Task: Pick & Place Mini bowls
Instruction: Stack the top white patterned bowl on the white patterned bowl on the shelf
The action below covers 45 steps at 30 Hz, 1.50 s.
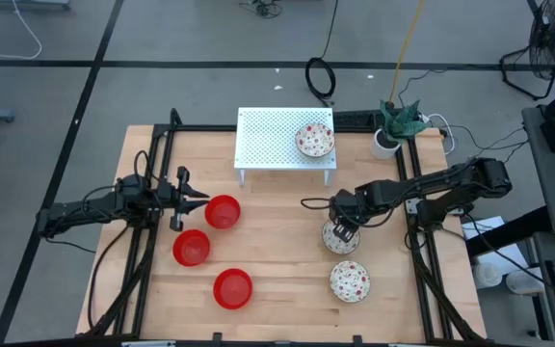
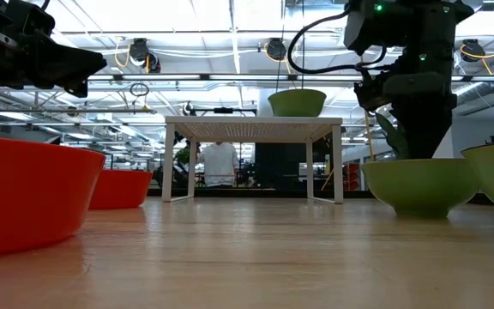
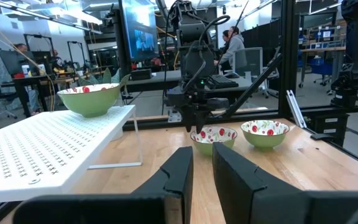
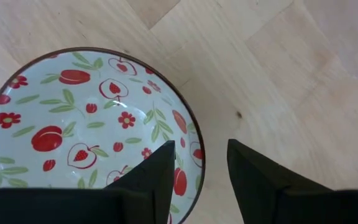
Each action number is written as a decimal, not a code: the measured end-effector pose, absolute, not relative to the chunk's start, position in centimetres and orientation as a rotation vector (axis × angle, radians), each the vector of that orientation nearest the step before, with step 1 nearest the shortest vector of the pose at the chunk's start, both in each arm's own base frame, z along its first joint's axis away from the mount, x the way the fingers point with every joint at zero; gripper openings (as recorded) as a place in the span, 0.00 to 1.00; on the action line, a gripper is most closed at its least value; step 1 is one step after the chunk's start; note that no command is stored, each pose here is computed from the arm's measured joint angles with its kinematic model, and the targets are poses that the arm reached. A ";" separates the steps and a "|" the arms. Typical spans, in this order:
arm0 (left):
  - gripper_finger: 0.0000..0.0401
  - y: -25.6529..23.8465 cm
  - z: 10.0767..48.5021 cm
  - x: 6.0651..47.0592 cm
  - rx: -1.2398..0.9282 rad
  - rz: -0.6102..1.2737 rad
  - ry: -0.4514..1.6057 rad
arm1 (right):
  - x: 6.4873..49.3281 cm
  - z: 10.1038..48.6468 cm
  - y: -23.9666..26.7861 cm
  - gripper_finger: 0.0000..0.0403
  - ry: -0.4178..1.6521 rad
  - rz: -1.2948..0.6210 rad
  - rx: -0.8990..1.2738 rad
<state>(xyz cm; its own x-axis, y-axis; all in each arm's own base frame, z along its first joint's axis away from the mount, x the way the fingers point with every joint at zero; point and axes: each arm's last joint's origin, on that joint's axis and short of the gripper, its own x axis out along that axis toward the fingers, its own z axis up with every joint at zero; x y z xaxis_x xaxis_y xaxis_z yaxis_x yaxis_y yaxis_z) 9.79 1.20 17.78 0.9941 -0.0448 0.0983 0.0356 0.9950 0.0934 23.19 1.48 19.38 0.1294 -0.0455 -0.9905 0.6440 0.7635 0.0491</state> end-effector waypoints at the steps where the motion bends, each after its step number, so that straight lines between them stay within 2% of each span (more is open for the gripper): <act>1: 0.16 1.2 17.8 9.8 0.092 -0.040 -0.100 | 23.2 19.4 1.5 0.33 1.361 -0.537 0.541; 13: 0.16 1.2 17.8 9.8 0.092 -0.040 -0.100 | 23.1 19.4 1.8 0.33 1.379 -0.488 0.486; 21: 0.16 1.2 17.8 9.8 0.092 -0.040 -0.100 | 23.1 19.4 1.8 0.33 1.367 -0.542 0.547; 45: 0.16 1.2 17.8 9.8 0.092 -0.041 -0.100 | 22.6 18.7 1.7 0.33 1.400 -0.548 0.535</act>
<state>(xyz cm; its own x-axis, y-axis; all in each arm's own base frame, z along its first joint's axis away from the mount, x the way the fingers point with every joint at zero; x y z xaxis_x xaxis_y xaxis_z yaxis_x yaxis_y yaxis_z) 9.79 1.20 17.77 0.9942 -0.0452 0.0977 0.0360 0.9950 0.0933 22.58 1.73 18.67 0.0902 -0.0417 -0.9950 0.6449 0.7638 0.0265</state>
